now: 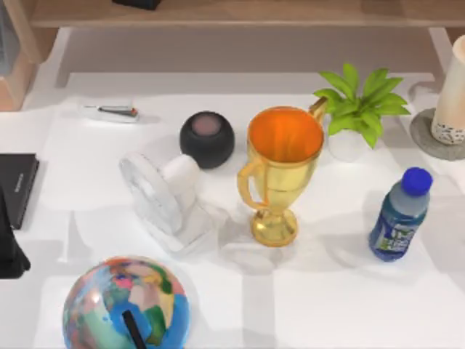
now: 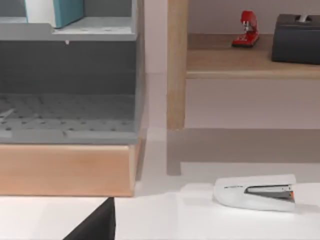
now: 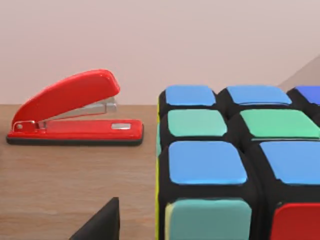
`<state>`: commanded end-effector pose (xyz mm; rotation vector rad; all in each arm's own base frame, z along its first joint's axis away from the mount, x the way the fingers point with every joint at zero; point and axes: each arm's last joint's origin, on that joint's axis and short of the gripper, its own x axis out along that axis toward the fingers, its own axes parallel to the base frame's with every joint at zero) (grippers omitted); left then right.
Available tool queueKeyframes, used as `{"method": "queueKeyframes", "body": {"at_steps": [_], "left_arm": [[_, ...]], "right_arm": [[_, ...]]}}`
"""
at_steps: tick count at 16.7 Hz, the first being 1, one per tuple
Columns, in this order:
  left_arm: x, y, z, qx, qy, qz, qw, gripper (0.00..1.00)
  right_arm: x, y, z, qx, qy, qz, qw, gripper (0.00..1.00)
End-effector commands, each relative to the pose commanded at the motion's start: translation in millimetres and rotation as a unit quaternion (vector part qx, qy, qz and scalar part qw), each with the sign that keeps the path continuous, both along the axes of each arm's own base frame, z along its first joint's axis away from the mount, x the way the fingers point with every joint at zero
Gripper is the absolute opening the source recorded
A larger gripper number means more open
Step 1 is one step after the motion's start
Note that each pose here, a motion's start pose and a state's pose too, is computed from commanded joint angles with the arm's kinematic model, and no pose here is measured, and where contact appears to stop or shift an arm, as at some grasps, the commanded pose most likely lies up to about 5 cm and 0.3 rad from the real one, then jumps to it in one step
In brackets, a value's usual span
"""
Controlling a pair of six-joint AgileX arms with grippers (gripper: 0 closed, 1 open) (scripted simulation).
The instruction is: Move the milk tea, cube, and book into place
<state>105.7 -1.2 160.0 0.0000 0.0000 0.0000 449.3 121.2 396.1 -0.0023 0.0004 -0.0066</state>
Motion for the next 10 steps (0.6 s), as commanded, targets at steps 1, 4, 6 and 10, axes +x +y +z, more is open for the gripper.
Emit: {"method": "queueKeyframes", "body": {"at_steps": [1,4,6,10], "left_arm": [[0.0,0.0,0.0,0.000,0.000,0.000,1.000,1.00],[0.0,0.0,0.0,0.000,0.000,0.000,1.000,1.00],[0.0,0.0,0.0,0.000,0.000,0.000,1.000,1.00],[0.0,0.0,0.0,0.000,0.000,0.000,1.000,1.00]], "right_arm": [[-1.9,-0.3,-0.4,0.000,0.001,-0.001,1.000,1.00],[-14.4,-0.6,0.1,0.000,0.001,-0.001,1.000,1.00],[-23.6,0.1,0.2,0.000,0.000,0.000,1.000,1.00],[-29.6,0.4,0.2,0.000,-0.001,0.000,1.000,1.00]]}}
